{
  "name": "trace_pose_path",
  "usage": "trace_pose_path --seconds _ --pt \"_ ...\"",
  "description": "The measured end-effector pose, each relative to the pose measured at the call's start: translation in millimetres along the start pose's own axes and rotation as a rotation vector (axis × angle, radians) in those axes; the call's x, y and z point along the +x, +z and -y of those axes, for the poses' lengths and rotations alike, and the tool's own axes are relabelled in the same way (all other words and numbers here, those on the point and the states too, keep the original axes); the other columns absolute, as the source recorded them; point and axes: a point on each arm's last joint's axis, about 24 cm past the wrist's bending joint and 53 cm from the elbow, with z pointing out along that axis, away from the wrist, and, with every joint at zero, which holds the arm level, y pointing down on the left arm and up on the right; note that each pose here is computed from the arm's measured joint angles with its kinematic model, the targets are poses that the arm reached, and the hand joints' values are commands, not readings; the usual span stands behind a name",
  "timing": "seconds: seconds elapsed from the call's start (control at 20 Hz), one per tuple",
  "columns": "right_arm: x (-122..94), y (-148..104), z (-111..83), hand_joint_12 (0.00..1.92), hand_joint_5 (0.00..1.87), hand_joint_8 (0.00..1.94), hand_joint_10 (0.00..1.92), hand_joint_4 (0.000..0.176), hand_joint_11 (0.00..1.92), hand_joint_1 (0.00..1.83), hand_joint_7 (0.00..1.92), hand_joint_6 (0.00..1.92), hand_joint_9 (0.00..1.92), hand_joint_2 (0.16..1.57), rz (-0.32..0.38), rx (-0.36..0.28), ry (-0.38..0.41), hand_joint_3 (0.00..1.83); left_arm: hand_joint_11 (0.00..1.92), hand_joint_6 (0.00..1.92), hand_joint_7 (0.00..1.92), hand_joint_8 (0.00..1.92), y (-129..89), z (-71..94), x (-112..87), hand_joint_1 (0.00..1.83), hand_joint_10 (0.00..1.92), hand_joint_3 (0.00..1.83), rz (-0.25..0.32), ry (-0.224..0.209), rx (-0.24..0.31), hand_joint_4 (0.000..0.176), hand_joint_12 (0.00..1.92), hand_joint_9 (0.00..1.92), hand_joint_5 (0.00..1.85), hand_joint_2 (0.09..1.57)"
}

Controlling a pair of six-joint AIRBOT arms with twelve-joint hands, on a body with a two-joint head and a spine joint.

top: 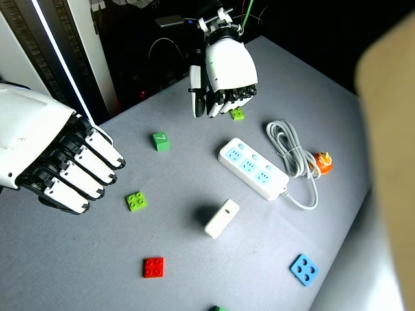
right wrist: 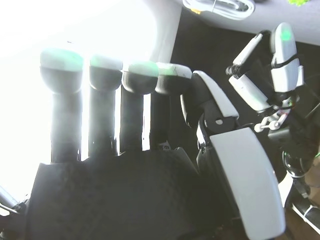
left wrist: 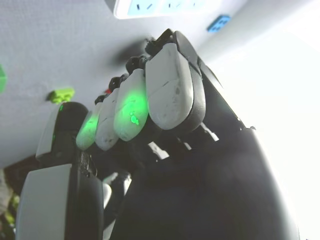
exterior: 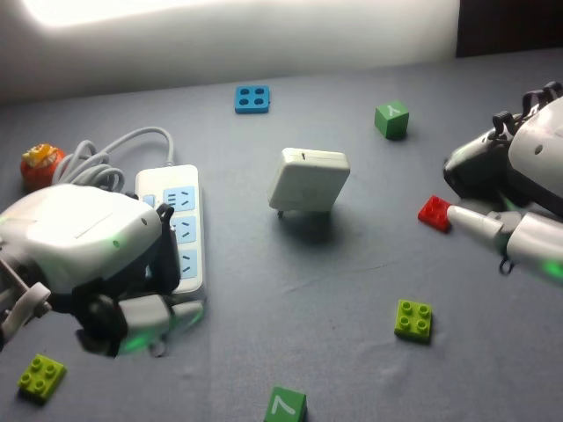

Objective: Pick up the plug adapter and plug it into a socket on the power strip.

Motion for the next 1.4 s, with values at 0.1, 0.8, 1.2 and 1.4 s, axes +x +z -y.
trace_pose_path --seconds 0.1,0.8,1.2,1.4 --pt "2 0 -2.7 0.00 0.02 0.00 0.00 0.000 0.00 0.00 0.01 0.00 0.00 1.21 -0.004 -0.004 0.005 0.03 0.00 0.00 0.04 0.00 2 1.2 2.3 0.00 0.00 0.01 -0.025 -0.002 0.009 0.000 0.17 0.04 0.04 1.16" --pt "-1 24 3.3 0.00 0.01 0.00 0.00 0.000 0.00 0.60 0.00 0.00 0.00 1.11 -0.039 0.044 0.139 0.00 0.00 0.00 0.07 0.00 4 -37.3 30.9 0.00 0.00 0.00 -0.158 0.037 -0.126 0.000 0.06 0.06 0.06 1.20" --pt "10 73 60.0 0.01 0.00 0.00 0.00 0.000 0.02 1.20 0.00 0.00 0.00 0.94 -0.099 0.170 0.313 0.00 0.00 0.01 0.05 0.01 18 -50.1 46.2 0.00 0.01 0.00 -0.185 0.014 -0.153 0.000 0.00 0.04 0.05 1.19" --pt "15 94 65.1 0.03 0.00 0.00 0.00 0.000 0.04 1.22 0.00 0.00 0.00 0.99 -0.137 0.165 0.368 0.00 0.00 0.01 0.03 0.00 18 -56.9 49.0 0.00 0.00 0.00 -0.192 0.002 -0.172 0.000 0.00 0.01 0.05 1.20"
